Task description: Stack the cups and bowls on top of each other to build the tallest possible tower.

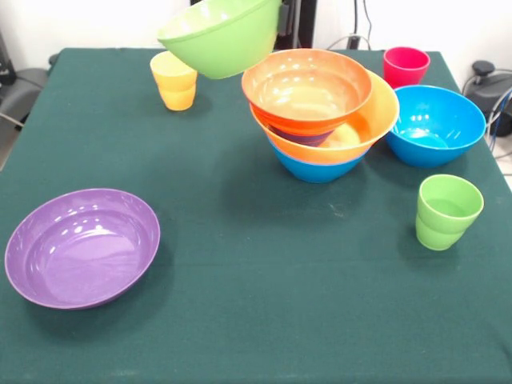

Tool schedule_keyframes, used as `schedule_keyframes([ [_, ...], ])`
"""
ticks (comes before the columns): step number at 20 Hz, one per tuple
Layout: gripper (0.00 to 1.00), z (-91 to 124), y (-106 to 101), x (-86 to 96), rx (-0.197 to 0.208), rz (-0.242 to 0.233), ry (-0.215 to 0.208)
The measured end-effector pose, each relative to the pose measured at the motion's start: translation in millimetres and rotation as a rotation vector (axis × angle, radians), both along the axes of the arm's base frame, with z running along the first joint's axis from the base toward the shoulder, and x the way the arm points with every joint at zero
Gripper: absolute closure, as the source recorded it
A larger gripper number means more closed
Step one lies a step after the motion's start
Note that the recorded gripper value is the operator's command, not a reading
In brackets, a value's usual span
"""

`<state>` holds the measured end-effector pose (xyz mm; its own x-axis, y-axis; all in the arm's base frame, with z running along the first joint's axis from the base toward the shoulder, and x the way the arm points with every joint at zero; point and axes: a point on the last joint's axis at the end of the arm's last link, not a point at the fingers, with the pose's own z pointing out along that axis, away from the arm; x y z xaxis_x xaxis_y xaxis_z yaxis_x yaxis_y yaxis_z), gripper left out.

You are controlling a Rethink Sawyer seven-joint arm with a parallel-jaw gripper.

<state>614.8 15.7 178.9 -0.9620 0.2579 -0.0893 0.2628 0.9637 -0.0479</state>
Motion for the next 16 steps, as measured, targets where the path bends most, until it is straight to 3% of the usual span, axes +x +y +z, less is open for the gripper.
schedule_keyframes([
  [16,1.00,1,28,-18.0,-0.056,0.001,0.017],
])
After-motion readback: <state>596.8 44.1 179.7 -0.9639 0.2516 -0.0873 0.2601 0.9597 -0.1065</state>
